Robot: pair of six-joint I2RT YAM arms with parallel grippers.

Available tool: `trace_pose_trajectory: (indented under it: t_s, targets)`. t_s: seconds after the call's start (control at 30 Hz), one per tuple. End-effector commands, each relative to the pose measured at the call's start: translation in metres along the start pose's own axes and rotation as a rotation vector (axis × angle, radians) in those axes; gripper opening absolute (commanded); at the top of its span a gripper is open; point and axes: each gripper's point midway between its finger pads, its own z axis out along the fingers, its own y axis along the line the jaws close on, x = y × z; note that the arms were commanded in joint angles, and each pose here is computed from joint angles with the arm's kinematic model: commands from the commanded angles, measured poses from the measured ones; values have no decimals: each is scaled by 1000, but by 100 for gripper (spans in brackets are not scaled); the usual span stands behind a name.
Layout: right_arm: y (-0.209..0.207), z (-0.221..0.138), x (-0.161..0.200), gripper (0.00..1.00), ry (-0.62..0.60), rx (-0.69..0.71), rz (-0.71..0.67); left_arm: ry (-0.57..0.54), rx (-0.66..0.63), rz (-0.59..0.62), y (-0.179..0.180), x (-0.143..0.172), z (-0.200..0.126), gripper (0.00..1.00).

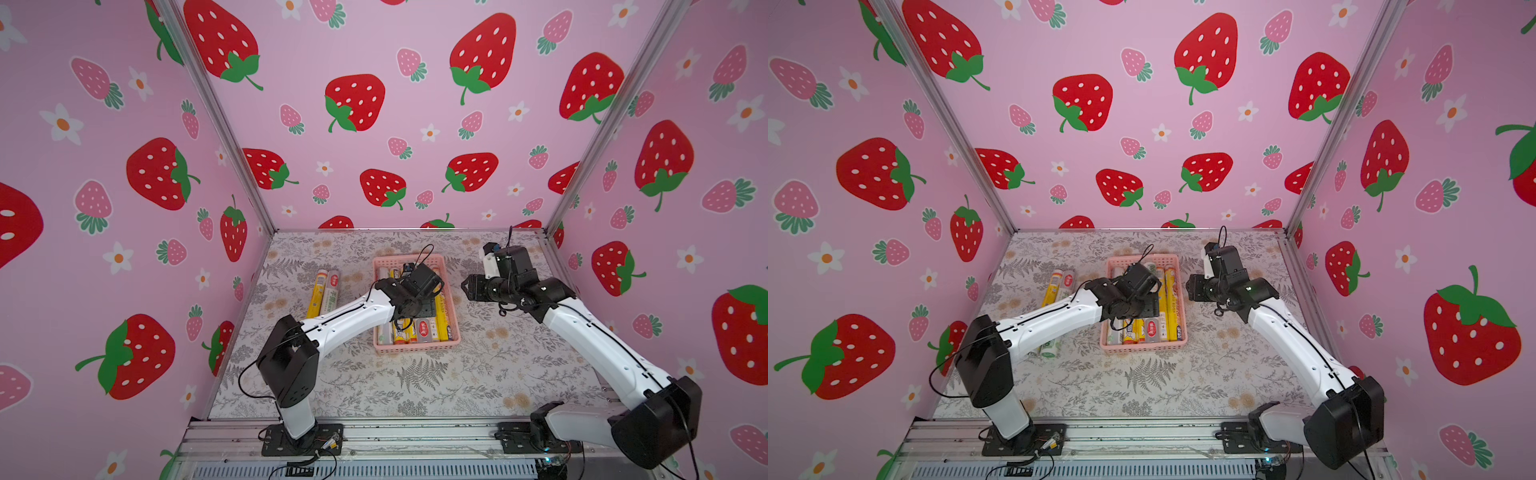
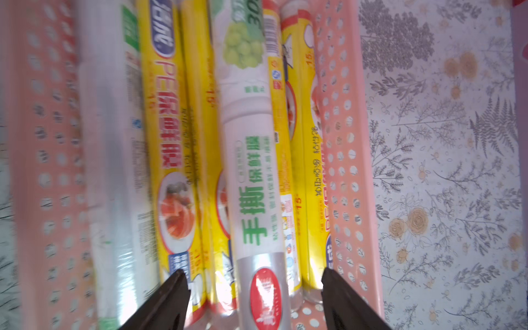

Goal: Put the plastic wrap into the basket
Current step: Place the plastic wrap in the basket, then adjust the plastic wrap at the center of the board.

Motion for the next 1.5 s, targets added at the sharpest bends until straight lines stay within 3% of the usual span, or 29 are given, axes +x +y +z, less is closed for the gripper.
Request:
trace_pose_trajectory:
  t_s: [0.0, 0.1, 0.23, 0.43, 0.57, 0.87, 1.1, 1.47]
  targets:
    - [15, -8, -2, 58, -4, -83, 8, -55, -168, -24, 62, -10, -28, 79]
    - [35, -4, 0, 59, 12, -184, 16, -70, -242, -50, 108, -11, -43, 80]
    - [48, 9, 5, 59, 44, -198, 2, -64, -316, -105, 162, -5, -51, 81]
    - [59, 23, 10, 59, 62, -201, -1, -45, -341, -226, 209, 4, -46, 80]
    - [57, 30, 15, 59, 90, -182, -15, -91, -365, -317, 233, 9, -34, 80]
    - [44, 29, 26, 59, 117, -127, -39, -35, -388, -360, 264, 20, -9, 80]
    - [30, 31, 33, 59, 118, -63, -33, -7, -322, -371, 265, 25, 6, 80]
    - [24, 30, 34, 59, 114, -30, -39, 52, -320, -389, 267, 34, 25, 80]
